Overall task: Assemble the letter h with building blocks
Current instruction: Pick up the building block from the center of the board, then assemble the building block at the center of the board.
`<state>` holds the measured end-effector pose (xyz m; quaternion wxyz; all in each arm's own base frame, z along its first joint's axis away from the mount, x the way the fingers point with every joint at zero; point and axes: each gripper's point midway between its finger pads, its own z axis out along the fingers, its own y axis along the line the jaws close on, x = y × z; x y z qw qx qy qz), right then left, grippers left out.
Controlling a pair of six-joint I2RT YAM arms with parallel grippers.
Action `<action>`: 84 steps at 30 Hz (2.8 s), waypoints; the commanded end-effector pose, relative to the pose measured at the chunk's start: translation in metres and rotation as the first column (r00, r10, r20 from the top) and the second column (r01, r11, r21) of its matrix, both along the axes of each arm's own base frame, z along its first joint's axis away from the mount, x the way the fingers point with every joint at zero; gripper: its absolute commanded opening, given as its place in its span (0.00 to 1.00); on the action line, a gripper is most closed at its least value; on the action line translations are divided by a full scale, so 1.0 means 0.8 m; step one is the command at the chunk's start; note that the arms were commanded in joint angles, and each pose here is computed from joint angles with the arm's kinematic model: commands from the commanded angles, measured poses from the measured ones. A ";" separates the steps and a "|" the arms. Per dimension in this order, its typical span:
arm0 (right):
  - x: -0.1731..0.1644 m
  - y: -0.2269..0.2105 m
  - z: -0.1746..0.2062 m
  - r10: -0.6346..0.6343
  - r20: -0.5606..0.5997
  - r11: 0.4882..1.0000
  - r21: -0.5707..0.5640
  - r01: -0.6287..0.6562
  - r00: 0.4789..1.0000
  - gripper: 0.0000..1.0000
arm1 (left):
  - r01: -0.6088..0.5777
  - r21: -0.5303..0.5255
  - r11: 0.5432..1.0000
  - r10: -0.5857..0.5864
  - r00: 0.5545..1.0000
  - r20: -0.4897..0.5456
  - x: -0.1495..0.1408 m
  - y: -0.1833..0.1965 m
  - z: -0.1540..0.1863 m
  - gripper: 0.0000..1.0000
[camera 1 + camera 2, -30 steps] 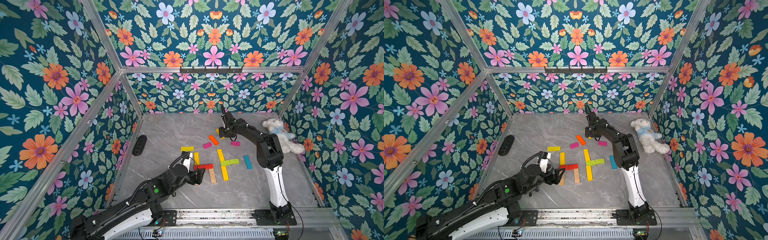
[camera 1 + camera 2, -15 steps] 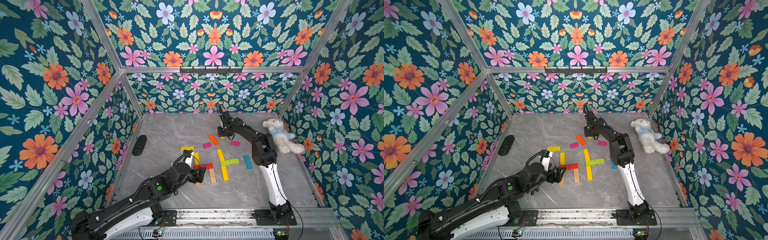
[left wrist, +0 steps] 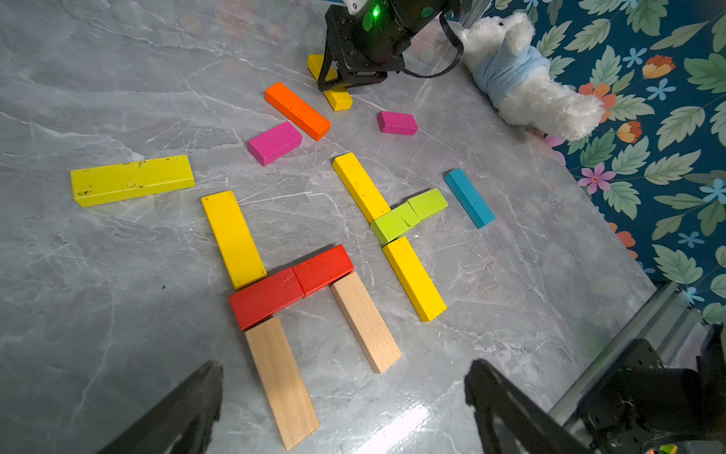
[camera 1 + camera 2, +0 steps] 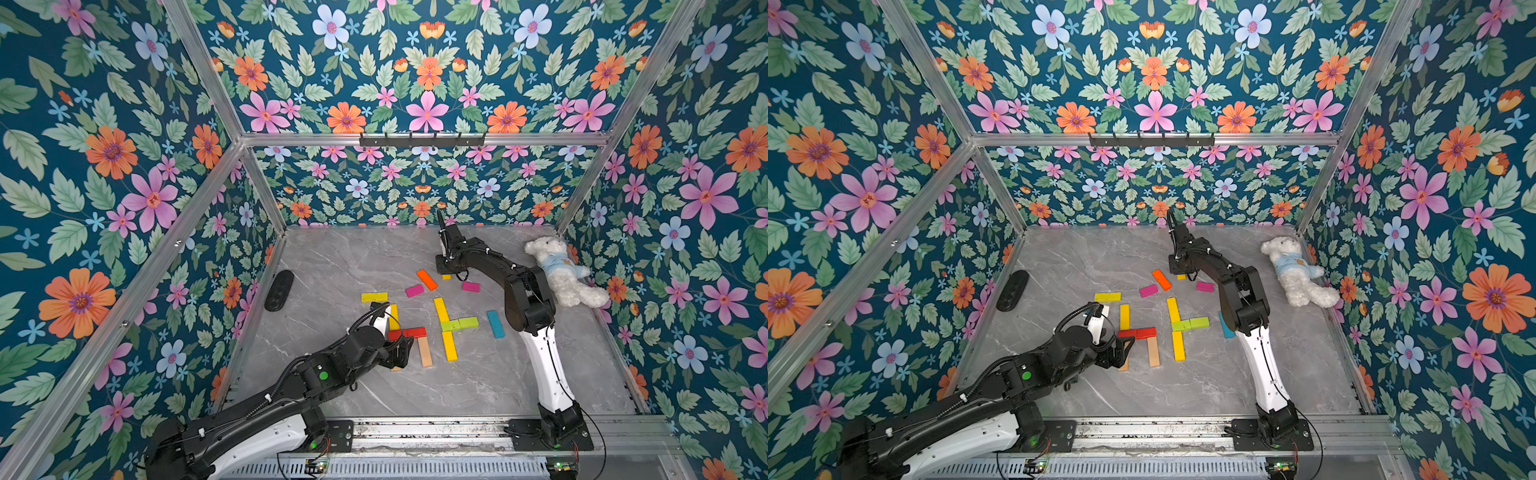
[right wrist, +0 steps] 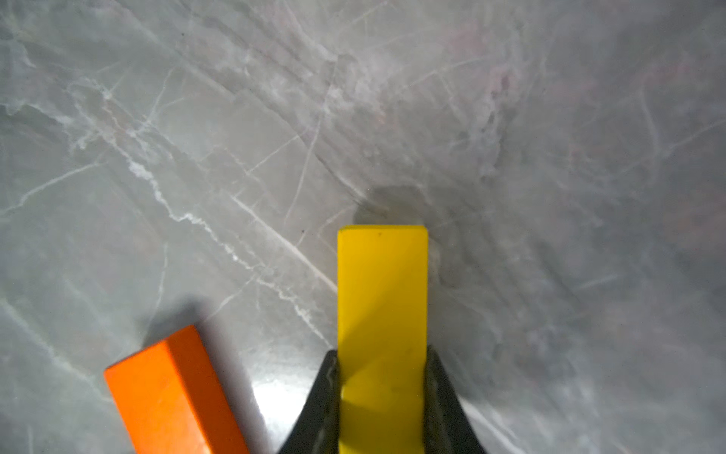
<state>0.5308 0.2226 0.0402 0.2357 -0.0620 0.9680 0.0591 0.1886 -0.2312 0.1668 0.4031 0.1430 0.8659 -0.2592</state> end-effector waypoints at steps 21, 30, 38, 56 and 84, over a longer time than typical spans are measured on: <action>-0.324 -0.059 0.125 -0.107 -0.003 0.985 0.138 0.107 0.994 0.16 | 0.246 -0.031 0.969 -0.248 0.967 -0.064 -0.016 -0.087 -0.025 0.99; -0.420 -0.081 0.027 -0.117 -0.196 0.987 0.084 0.136 0.974 0.14 | 0.227 -0.038 0.973 -0.229 0.971 -0.063 -0.018 -0.078 -0.030 0.99; -0.417 -0.077 -0.008 -0.073 -0.217 0.994 0.064 0.088 0.973 0.14 | 0.219 -0.035 0.975 -0.221 0.974 -0.059 -0.018 -0.073 -0.030 0.99; -0.380 -0.087 -0.025 -0.069 -0.232 0.996 0.043 0.081 0.970 0.16 | 0.210 -0.030 0.977 -0.211 0.976 -0.058 -0.018 -0.070 -0.034 0.99; -0.376 -0.103 -0.027 -0.137 -0.237 0.991 -0.021 0.136 0.962 0.52 | 0.206 -0.033 0.978 -0.208 0.977 -0.056 -0.018 -0.067 -0.034 0.99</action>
